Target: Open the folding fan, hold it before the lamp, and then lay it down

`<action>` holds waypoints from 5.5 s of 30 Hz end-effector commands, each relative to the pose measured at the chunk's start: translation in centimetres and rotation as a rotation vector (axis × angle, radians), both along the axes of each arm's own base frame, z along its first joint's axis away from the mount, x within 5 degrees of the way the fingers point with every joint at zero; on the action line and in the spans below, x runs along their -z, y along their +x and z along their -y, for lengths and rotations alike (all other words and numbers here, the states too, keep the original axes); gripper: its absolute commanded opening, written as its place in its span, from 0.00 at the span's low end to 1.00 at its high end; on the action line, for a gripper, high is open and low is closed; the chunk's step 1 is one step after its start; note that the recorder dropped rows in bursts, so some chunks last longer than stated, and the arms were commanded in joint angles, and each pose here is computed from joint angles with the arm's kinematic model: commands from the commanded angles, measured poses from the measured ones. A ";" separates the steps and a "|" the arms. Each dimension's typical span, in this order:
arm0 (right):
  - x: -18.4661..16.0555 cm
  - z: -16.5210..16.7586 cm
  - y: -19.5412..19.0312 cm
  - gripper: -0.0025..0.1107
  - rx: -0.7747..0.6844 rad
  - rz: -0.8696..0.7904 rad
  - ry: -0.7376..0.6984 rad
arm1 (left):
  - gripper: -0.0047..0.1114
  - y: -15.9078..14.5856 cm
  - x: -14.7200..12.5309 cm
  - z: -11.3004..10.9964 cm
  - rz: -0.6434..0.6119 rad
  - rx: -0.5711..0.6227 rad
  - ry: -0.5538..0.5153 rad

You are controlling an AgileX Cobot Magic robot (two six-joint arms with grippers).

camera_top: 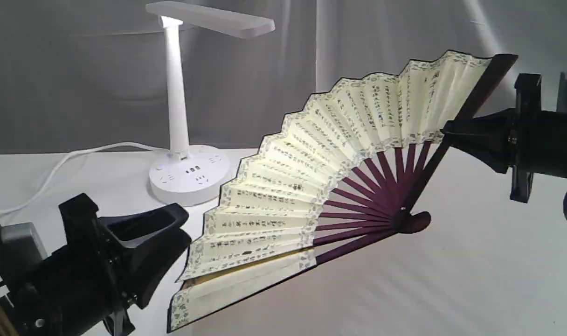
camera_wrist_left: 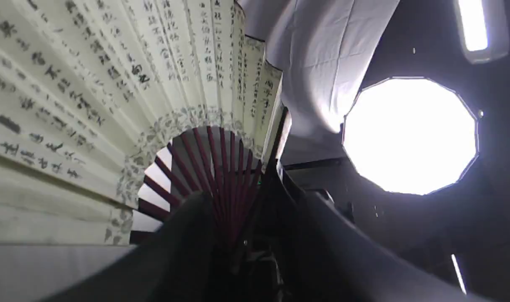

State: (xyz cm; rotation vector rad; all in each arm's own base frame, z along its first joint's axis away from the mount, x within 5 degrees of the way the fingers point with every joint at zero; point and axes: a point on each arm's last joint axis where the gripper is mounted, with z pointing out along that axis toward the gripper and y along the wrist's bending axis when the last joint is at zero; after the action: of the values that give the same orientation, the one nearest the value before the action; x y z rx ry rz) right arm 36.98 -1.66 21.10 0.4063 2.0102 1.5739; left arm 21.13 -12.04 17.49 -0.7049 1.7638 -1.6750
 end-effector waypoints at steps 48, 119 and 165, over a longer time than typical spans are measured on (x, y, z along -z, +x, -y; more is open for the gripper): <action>-7.0 -0.5 -2.1 0.02 0.024 0.089 0.087 | 0.52 0.5 0.3 4.8 -0.300 -0.148 0.010; -5.9 0.8 -1.0 0.02 0.210 0.013 -0.003 | 0.04 -4.4 1.7 9.1 -0.334 -0.183 -0.202; -8.3 0.3 -1.6 0.02 0.261 0.034 -0.009 | 0.04 -2.6 -2.1 5.8 -0.113 -0.411 -0.300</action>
State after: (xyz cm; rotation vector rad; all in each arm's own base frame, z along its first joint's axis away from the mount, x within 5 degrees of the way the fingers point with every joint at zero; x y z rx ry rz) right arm 34.97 -1.21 29.01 0.5618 1.8932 1.4837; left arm 18.10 -19.05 19.20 -1.1732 1.4358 -1.6619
